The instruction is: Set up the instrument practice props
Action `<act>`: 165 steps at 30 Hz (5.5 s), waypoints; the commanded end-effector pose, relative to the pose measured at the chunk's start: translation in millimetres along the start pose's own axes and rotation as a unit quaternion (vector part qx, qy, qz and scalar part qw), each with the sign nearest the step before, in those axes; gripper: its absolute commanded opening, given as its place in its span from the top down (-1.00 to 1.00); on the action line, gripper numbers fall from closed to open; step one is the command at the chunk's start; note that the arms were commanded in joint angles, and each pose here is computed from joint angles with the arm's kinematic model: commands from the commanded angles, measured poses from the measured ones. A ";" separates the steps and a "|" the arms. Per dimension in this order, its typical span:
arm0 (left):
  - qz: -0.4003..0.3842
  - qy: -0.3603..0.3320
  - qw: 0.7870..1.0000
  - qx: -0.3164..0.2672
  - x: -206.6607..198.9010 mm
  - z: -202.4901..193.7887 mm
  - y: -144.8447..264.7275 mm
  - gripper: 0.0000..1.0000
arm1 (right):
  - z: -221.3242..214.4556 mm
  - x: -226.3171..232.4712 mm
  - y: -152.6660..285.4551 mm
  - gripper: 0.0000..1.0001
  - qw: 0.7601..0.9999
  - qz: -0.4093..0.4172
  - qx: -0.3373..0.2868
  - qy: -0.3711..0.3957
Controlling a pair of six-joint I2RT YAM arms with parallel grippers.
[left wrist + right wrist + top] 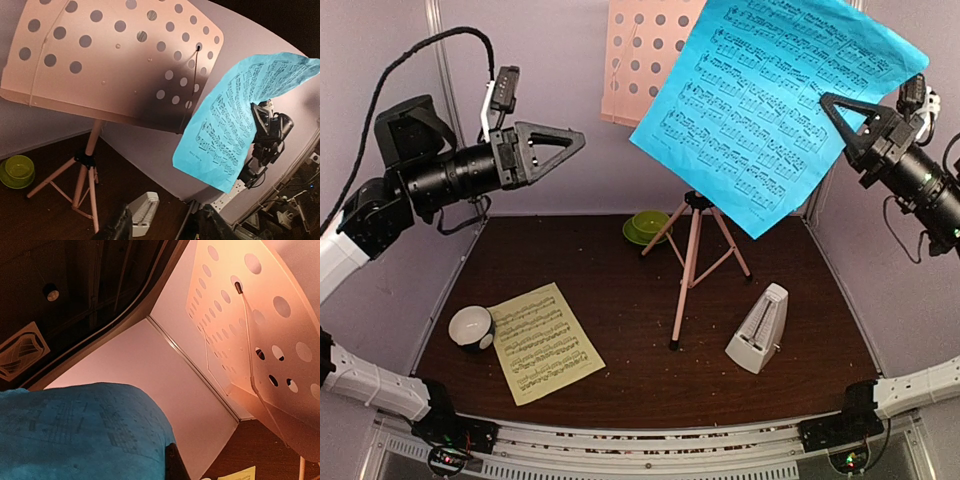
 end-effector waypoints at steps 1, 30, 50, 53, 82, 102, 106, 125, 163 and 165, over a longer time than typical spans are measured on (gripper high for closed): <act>0.141 -0.147 0.979 0.016 14.9 8.3 17.4 0.03 | 2.1 5.2 -7.0 1.00 0.992 -0.047 0.086 0.081; 0.194 -0.375 0.902 -0.094 35.4 115.9 -77.3 -0.17 | 69.3 17.5 -113.6 1.00 0.969 -0.142 0.029 0.198; 0.165 -0.340 0.916 -0.135 93.4 154.8 -121.3 0.09 | 59.6 1.6 -169.9 1.00 0.955 -0.142 -0.016 0.258; 0.162 -0.342 0.916 -0.132 96.6 153.7 -125.3 0.28 | 61.9 0.3 -171.2 1.00 0.952 -0.152 -0.027 0.266; 0.123 -0.361 0.900 -0.210 85.0 158.1 -117.3 1.00 | 50.9 -5.7 -185.2 1.00 0.931 -0.175 -0.028 0.320; 0.051 -0.406 0.890 -0.202 83.2 140.0 -121.8 1.00 | 24.1 -11.7 -217.9 1.00 0.902 -0.137 -0.016 0.410; 0.048 -0.412 0.888 -0.198 82.8 139.0 -121.9 1.00 | 18.9 -14.8 -223.0 1.00 0.886 -0.136 -0.009 0.442; 0.044 -0.421 0.887 -0.183 85.9 133.4 -124.0 1.00 | 9.6 -28.5 -239.1 0.60 0.875 -0.150 -0.018 0.460; 0.040 -0.427 0.887 -0.172 88.9 129.9 -126.9 1.00 | 7.4 -36.9 -247.1 1.00 0.790 -0.065 0.000 0.610; 0.040 -0.426 0.887 -0.171 89.1 129.7 -126.9 1.00 | 8.4 -37.8 -248.6 0.98 0.788 -0.065 -0.006 0.613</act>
Point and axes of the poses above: each gripper's point midway between its finger pads, its own y axis back along the fingers, its own x axis along the line the jaws close on, z = x × y, the point moved 8 cm from there along y, back along the fingers, and after that the axes turned 7 degrees about y, right-handed, at the moved point
